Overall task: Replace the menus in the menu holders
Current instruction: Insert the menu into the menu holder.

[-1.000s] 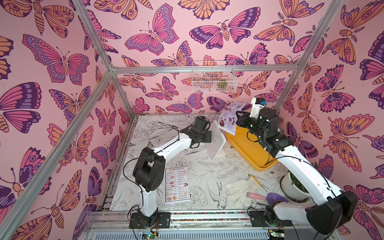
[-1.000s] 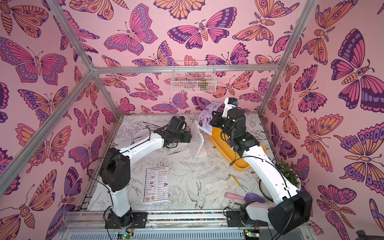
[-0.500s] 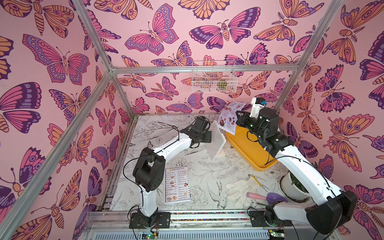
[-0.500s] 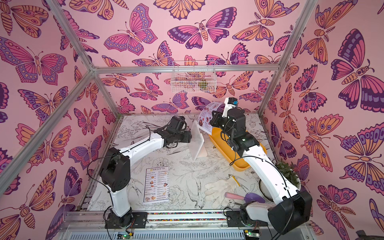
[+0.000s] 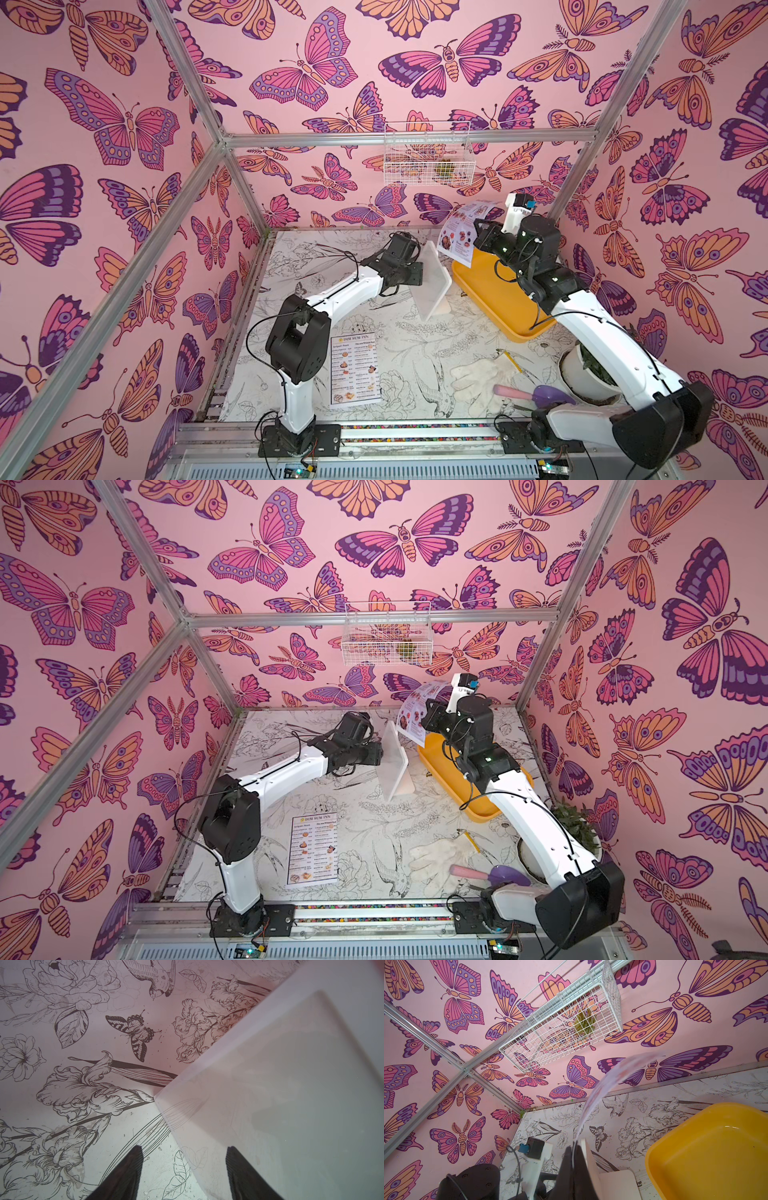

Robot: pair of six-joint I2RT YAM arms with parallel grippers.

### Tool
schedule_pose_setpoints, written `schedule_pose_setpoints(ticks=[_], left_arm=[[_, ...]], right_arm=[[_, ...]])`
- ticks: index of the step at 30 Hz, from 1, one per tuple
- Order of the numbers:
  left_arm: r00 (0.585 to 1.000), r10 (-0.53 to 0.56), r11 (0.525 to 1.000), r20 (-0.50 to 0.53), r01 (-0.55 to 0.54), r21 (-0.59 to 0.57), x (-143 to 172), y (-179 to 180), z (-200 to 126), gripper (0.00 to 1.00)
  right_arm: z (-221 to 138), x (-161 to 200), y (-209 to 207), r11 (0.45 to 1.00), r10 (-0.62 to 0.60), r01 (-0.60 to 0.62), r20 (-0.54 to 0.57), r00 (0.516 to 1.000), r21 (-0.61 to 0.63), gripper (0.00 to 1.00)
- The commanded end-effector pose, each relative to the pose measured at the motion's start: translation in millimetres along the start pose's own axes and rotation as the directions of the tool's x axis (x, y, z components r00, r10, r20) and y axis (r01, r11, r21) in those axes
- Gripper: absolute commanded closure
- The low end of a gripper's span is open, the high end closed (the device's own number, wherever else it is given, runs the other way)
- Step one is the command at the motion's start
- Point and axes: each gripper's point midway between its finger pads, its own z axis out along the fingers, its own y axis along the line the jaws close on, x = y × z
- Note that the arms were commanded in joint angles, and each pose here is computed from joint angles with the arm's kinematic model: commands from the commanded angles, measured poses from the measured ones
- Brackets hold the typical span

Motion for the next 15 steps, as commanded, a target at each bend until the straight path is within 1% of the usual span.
schedule_pose_setpoints(ticks=[1,11,15], left_arm=[[1.000,0.017,1.000,0.020,-0.017,-0.001,-5.6,-2.5,-0.4,0.34],[1.000,0.018,1.000,0.020,-0.018,-0.006,-5.5,-2.0,1.5,0.33],[1.000,0.020,1.000,0.021,-0.020,-0.005,-6.2,-2.6,1.2,0.33]], right_arm=[[-1.6,-13.6,5.2,1.000,-0.001,0.001,0.036,0.999,-0.013,1.00],[0.8,-8.6,7.1,0.999,0.014,-0.013,0.011,1.000,-0.036,1.00],[2.1,-6.3,3.5,1.000,0.008,-0.008,0.004,1.000,-0.024,1.00]])
